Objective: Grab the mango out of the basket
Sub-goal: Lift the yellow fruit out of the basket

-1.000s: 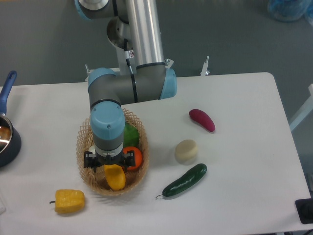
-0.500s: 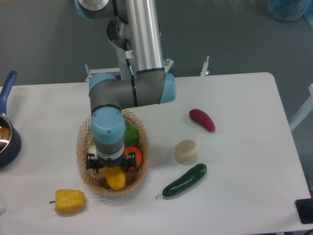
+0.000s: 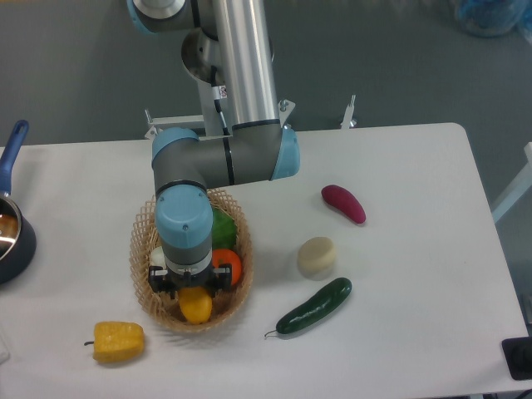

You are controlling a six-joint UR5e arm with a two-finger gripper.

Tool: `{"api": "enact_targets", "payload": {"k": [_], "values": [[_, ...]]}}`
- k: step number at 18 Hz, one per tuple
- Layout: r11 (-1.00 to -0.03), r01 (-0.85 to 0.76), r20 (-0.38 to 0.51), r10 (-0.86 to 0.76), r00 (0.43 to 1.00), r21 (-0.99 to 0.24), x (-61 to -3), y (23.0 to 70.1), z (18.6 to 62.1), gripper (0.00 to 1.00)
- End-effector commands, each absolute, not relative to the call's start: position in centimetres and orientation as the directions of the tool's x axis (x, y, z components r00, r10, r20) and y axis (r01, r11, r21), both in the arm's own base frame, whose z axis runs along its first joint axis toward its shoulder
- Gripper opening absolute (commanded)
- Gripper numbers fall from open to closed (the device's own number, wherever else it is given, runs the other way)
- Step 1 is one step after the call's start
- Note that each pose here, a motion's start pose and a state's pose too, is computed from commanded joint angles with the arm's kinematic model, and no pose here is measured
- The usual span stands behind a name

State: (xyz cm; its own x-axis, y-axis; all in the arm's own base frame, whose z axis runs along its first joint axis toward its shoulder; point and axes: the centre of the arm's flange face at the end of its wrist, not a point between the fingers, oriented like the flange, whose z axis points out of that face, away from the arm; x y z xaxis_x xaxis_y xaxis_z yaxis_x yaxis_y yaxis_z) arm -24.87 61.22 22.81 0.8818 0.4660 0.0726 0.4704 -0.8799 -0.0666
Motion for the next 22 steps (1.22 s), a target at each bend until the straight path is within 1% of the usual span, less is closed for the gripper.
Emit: {"api": "enact_targets", "payload": {"k": [3,6,8,10,11,14,15,17,18,22], "values": [[-0.882,0.463,0.070,0.458,0.886,-0.088,-25.0,61.4,24.1,0.36],[-0.897,0.422,0.057,0.418,0.907,-0.132,-25.0,61.4,26.8,0.36],[-0.921,0.357,0.041,0.355,0.934,-0.156,-24.7,60.5,28.7,0.36],[-0.950,0.251,-0.006,0.257,0.966,-0.186,-24.8,59.8,31.2,0.36],[-0.955,0.218,-0.032,0.228,0.973,-0.201,-25.6,59.5,32.4,0.36],[-0.955,0.181,-0.106,0.210,0.972,-0.235,-30.0,57.6,35.8,0.36],[-0.956,0.170,-0.126,0.204,0.971,-0.239,-31.8,56.9,36.3,0.36],[-0.957,0.151,-0.161,0.194,0.968,-0.245,-36.6,54.4,37.6,0.36],[-0.962,0.127,-0.179,0.174,0.968,-0.243,-38.4,53.4,38.1,0.36],[-0.976,0.050,-0.214,0.096,0.972,-0.212,-42.6,50.1,38.4,0.36]]}}
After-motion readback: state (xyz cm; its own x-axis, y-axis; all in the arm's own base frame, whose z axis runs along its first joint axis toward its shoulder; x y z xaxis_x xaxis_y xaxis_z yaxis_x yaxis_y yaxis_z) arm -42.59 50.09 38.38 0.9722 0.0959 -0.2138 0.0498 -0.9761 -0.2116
